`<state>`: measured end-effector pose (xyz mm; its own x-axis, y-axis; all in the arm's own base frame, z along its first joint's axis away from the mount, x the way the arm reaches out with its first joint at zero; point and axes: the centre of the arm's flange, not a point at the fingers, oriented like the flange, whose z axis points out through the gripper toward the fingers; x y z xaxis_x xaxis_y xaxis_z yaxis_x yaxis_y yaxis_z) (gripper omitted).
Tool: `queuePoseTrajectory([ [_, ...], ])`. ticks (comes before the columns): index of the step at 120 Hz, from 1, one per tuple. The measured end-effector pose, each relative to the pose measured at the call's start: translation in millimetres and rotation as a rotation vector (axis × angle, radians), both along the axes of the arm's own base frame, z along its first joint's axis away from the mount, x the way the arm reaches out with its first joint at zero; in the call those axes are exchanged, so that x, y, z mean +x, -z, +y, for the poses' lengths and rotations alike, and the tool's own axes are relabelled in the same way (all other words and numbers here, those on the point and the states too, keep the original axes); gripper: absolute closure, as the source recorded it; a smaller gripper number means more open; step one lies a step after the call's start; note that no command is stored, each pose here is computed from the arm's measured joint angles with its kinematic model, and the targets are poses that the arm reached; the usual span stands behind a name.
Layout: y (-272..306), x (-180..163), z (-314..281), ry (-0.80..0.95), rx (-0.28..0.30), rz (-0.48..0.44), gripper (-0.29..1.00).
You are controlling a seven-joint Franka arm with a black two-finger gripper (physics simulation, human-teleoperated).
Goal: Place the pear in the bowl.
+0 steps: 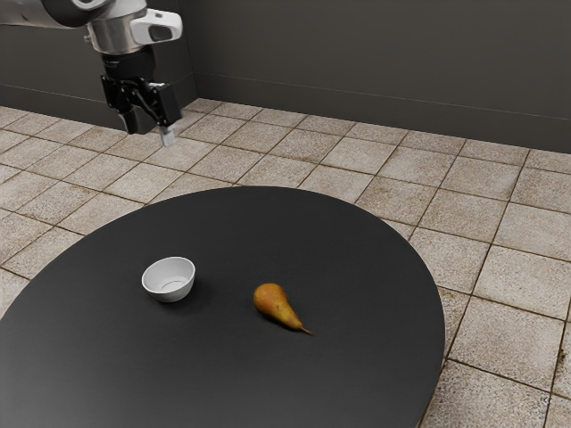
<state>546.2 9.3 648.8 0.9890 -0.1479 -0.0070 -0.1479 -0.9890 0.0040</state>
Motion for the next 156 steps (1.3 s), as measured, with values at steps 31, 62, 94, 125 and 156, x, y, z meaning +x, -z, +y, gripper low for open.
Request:
queuePoseTrajectory([
  [31,-0.4,-0.2,8.0,0.009,0.002,-0.001,0.00],
  [62,8.8,-0.4,17.9,0.037,0.004,0.021,0.00],
  [94,121.4,32.4,-20.7,0.388,-0.024,0.092,0.00],
  [125,219.4,62.8,-50.5,0.710,-0.070,0.098,0.00],
  [156,262.6,64.9,-70.0,0.979,-0.099,0.065,0.00],
])
